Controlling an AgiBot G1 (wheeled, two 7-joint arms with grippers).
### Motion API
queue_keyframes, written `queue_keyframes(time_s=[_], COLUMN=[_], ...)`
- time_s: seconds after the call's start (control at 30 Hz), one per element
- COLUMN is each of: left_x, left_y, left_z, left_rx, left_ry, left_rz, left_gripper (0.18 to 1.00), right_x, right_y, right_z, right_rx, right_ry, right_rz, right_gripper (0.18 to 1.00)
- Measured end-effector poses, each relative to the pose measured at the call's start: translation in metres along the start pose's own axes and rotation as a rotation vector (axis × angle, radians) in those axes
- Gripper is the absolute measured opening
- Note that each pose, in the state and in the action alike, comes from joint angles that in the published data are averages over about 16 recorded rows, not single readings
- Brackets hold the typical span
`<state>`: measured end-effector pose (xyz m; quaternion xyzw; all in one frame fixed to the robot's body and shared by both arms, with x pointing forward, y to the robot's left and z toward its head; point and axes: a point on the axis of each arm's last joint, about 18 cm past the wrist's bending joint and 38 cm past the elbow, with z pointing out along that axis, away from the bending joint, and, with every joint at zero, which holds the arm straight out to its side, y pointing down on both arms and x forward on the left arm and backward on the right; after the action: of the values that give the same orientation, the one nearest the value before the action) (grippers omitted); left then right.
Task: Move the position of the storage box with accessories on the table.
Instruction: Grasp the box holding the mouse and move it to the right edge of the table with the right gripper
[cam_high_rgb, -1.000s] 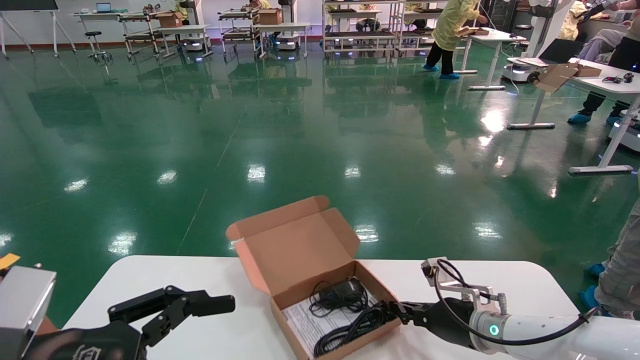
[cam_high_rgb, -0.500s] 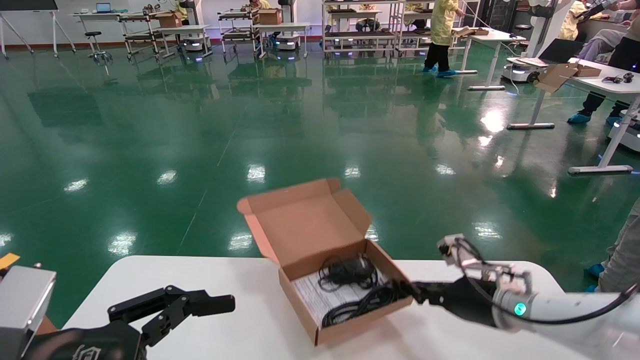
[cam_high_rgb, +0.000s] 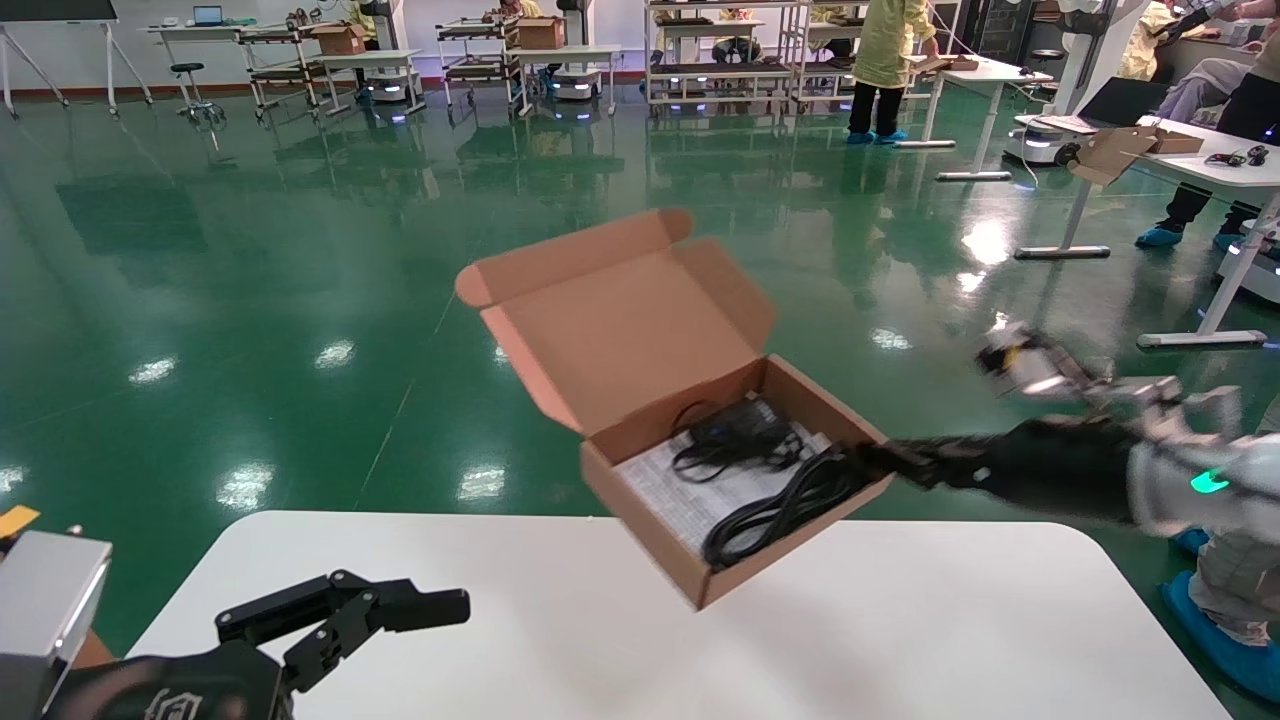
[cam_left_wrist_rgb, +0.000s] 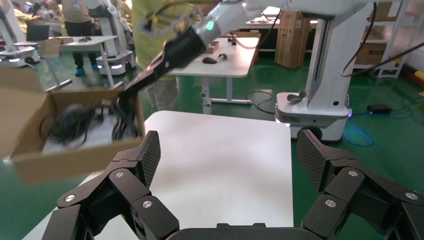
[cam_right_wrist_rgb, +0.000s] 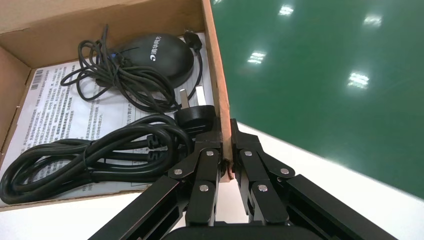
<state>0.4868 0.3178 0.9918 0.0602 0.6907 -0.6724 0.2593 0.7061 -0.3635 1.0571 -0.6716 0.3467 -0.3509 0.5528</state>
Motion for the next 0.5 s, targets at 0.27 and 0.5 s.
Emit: queue_keyframes(time_s=[0.27, 0.5], left_x=[0.000, 0.000], left_y=[0.000, 0.000], left_z=[0.000, 0.000], left_rx=[0.000, 0.000], left_ry=[0.000, 0.000], left_rz=[0.000, 0.000], left_gripper=[1.000, 1.000], right_x=[0.032, 0.066], right_y=[-0.021, -0.017], right_z=[-0.052, -0.092], right_rx=[0.021, 0.029], right_ry=[0.081, 0.191], right_rz=[-0.034, -0.029], right_gripper=[0.206, 0.206])
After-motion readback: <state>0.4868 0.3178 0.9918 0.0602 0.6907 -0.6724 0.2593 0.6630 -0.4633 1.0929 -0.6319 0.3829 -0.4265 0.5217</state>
